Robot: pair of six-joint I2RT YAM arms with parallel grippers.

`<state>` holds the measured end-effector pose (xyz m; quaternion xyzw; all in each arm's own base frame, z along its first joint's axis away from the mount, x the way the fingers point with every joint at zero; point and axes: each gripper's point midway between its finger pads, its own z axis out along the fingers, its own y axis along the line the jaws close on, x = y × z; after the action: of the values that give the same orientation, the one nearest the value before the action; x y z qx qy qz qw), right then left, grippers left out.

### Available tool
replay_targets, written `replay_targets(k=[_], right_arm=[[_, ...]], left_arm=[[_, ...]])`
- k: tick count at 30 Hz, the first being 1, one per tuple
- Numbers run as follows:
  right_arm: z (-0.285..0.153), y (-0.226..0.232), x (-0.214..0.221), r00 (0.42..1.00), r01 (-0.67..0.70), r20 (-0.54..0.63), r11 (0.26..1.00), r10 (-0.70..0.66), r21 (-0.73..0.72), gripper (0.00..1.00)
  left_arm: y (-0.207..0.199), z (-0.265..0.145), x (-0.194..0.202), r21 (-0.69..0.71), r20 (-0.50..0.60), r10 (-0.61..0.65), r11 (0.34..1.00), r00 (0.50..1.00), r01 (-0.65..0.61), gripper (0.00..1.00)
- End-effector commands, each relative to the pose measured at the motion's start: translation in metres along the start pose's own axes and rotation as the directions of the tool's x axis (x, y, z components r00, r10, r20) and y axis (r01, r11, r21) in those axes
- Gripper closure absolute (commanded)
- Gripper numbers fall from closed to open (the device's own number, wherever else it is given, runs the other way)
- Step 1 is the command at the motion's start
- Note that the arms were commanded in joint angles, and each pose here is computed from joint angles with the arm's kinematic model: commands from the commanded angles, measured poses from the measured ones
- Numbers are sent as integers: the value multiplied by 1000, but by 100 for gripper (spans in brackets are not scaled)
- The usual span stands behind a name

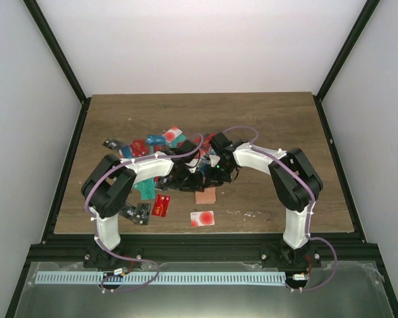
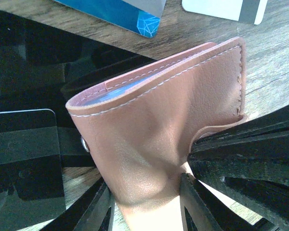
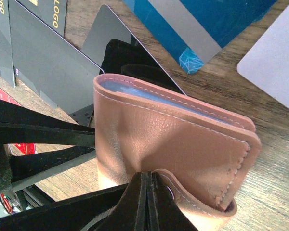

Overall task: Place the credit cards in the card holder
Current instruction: Close the card holder at the center of the board.

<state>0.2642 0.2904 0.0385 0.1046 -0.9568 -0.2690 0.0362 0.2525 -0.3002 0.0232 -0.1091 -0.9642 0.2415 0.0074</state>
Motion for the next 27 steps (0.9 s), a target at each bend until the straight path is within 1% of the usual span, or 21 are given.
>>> replay_targets(k=[1,6,10,12,13,16,18,22,27], right_arm=[[16,-9,14,999,-10,-50,999,12,37,99],[18,-18,24,997,-19,-72,998,24,60,99],[10,-15,23,998,-6,-64,998,10,66,99],[1,1,18,999,24,-42,1000,-23,14,99],[-5,11,15,999,43,-27,999,-44,-28,96],[-22,44,6,995,103,19,982,-101,-159,83],[-32,52,0,995,102,42,974,-96,-204,78],[-47,48,-6,994,75,89,968,-55,-239,77],[-57,32,-1,992,45,122,967,-14,-251,77]], left_arm=[[-4,10,11,27,-32,10,1000,999,-9,61],[-4,10,10,25,-25,5,1000,1000,-5,61],[-1,10,10,13,-19,4,1000,1000,-4,61],[-1,7,9,9,-10,5,1000,1000,-5,61],[-2,5,8,7,-4,8,1000,1000,-8,61],[-6,-2,6,14,13,16,1000,1000,-16,61],[-10,-8,4,18,22,21,1000,1000,-21,61],[-18,-21,0,20,40,35,999,999,-36,61],[-28,-37,-5,22,52,49,999,997,-50,60]])
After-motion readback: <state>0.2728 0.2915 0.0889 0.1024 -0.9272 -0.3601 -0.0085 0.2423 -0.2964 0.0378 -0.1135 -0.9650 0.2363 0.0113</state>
